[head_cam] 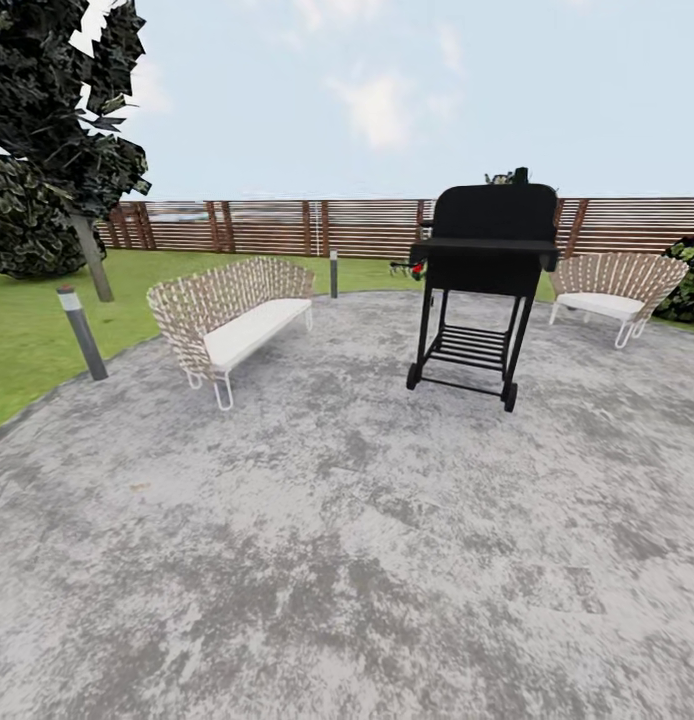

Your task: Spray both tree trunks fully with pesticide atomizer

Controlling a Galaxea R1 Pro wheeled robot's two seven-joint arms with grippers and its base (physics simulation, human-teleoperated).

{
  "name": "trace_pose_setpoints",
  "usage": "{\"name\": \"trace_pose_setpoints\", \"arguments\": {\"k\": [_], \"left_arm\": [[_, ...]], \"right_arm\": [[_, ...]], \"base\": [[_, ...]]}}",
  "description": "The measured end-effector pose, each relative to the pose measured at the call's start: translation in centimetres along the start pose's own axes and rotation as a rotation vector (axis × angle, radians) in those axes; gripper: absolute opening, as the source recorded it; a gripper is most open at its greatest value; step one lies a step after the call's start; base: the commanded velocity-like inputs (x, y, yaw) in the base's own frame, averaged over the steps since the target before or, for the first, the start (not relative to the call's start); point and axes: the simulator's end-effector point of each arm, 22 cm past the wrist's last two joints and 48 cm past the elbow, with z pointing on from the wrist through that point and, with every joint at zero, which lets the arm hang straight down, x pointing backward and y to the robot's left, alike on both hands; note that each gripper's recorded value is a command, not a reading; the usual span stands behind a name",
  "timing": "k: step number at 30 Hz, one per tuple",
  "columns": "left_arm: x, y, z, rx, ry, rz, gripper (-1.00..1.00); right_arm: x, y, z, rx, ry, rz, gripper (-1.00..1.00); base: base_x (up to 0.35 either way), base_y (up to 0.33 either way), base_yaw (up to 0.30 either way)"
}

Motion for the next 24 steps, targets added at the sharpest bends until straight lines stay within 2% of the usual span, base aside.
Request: {"name": "trace_pose_setpoints", "arguments": {"k": [24], "left_arm": [[0.4, -0.15, -0.06, 0.005, 0.009, 0.0, 1.0]], "right_arm": [[0.96, -0.09, -0.16, 0.003, 0.02, 0.0, 1.0]], "base": [[0.33, 0.124, 0.0]]}}
